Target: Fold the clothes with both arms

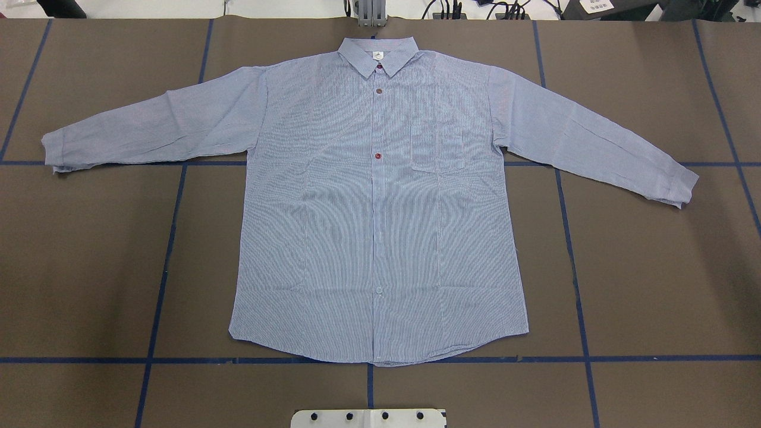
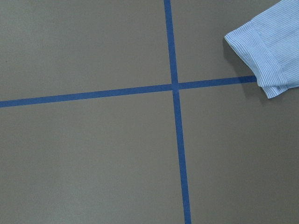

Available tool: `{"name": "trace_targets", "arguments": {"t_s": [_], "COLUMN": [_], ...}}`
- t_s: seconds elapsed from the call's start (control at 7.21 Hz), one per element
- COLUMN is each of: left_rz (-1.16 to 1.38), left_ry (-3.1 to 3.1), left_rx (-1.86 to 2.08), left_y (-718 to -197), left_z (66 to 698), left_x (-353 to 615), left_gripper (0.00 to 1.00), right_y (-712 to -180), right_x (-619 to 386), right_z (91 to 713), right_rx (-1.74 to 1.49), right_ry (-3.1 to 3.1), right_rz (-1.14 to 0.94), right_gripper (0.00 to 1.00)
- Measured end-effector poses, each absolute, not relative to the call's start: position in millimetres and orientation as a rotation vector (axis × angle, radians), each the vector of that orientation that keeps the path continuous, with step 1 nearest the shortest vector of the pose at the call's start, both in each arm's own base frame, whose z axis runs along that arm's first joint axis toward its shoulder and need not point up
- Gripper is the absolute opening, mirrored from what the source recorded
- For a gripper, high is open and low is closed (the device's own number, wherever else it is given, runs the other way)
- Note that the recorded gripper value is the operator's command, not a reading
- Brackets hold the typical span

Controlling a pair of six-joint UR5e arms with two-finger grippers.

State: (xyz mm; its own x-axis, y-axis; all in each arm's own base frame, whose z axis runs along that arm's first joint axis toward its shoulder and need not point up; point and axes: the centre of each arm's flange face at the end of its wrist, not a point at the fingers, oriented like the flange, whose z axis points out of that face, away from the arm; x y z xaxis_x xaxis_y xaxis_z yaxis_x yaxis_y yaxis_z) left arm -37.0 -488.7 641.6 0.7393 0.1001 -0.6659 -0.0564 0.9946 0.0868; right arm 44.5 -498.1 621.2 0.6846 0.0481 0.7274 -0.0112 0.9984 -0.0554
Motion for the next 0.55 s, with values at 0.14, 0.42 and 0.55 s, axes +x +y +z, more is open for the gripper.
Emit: {"name": "trace_targets", "arguments": {"t_s": [0.14, 0.42, 0.55], "left_rz": [0.087, 0.089, 0.093], "left_ry": [0.734, 0.734, 0.731], "left_rx": [0.063, 0.069, 0.081], "left_y": [-488.9, -489.4, -491.6], "left_z": [641.1, 639.0, 634.2], "left_x": [-37.0, -37.2, -37.2], "left_gripper": [0.99, 0.99, 0.99], "right_y": [-498.1, -498.3, -500.4], "right_x": [44.6, 44.5, 43.3], "right_z": [621.5, 622.0, 618.8], "right_rx": [-0.048, -0.051, -0.047], "right_ry": [-0.816, -0.815, -0.816], "right_rz": [0.034, 0.04, 0.037], "right_gripper": [1.0, 1.0, 1.0]}}
